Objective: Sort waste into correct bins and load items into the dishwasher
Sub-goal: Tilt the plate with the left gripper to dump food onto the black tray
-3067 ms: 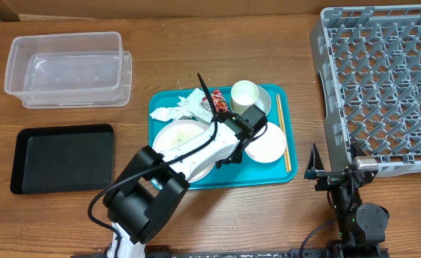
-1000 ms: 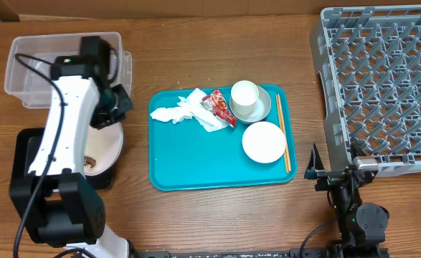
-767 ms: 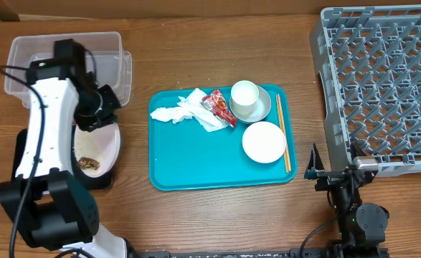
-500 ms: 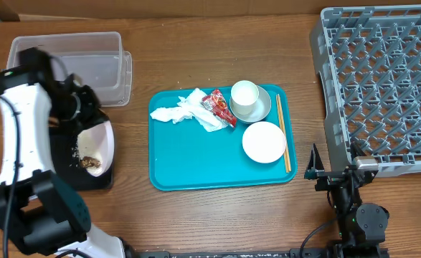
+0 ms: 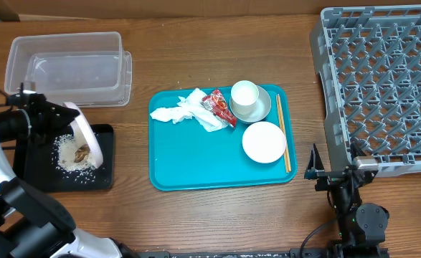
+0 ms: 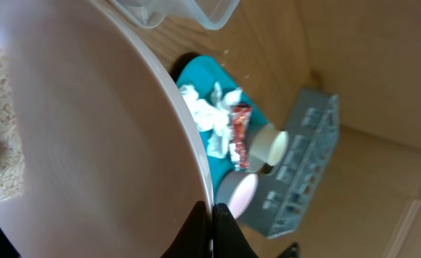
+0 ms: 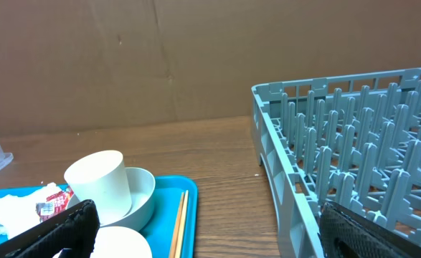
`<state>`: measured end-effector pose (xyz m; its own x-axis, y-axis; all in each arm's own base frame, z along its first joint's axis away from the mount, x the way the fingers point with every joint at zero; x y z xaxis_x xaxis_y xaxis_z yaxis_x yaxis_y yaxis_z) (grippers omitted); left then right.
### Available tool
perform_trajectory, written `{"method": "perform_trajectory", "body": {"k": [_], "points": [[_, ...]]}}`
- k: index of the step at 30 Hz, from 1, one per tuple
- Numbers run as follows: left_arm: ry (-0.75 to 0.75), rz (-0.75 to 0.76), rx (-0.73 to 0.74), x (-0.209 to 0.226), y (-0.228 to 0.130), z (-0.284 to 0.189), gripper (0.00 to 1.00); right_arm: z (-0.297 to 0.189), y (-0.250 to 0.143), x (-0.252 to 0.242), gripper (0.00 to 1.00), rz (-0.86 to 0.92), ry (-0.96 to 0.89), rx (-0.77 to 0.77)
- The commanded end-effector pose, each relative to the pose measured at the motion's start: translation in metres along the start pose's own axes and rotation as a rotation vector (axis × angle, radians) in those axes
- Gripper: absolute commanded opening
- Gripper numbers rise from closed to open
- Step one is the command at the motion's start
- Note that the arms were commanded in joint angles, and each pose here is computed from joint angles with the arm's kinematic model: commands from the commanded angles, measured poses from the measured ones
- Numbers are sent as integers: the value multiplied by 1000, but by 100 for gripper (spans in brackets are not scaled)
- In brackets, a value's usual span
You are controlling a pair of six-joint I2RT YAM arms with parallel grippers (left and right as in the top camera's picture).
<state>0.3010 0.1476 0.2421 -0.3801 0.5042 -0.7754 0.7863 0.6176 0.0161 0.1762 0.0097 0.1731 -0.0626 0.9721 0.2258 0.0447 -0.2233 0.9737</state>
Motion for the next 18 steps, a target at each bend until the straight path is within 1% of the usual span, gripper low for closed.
{"method": "perform_trajectory", "body": {"k": [1, 2, 3, 5, 6, 8, 12, 14, 17, 18], "points": [[-122, 64, -86, -13, -1, -27, 4, 0, -2, -2, 100, 8, -11, -8], [-139, 55, -94, -12, -2, -31, 4, 0, -2, -2, 100, 8, -11, -8], [-189, 56, -105, -13, -3, -37, 4, 0, -2, -2, 100, 8, -11, -8], [-261, 104, -140, -16, -2, -45, 4, 0, -2, -2, 100, 8, -11, -8], [-270, 117, -162, -15, 1, -48, 4, 0, -2, -2, 100, 8, -11, -8], [-269, 87, -183, -9, 2, -55, 4, 0, -2, -2, 100, 8, -11, -8], [-274, 37, -195, -2, -1, -63, 4, 0, -2, -2, 100, 8, -11, -8], [-283, 2, -178, -2, -6, -63, 4, 0, -2, -2, 100, 8, -11, -8], [-296, 62, -202, -2, -4, -66, 4, 0, -2, -2, 100, 8, -11, -8], [-301, 42, -195, -2, -5, -66, 4, 0, -2, -2, 100, 8, -11, -8]]}}
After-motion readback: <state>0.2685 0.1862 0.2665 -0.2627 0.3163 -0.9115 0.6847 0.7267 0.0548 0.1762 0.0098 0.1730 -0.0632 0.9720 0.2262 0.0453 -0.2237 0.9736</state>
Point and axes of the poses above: each gripper's point midway between its finger pads, its own z axis out along the fingers, its own x axis along the line the jaws close on, y = z × x, the point moved 7 cm from there along -z, back along the fingers, and after that the axes turned 6 degrees about z, right-handed, at the moved point
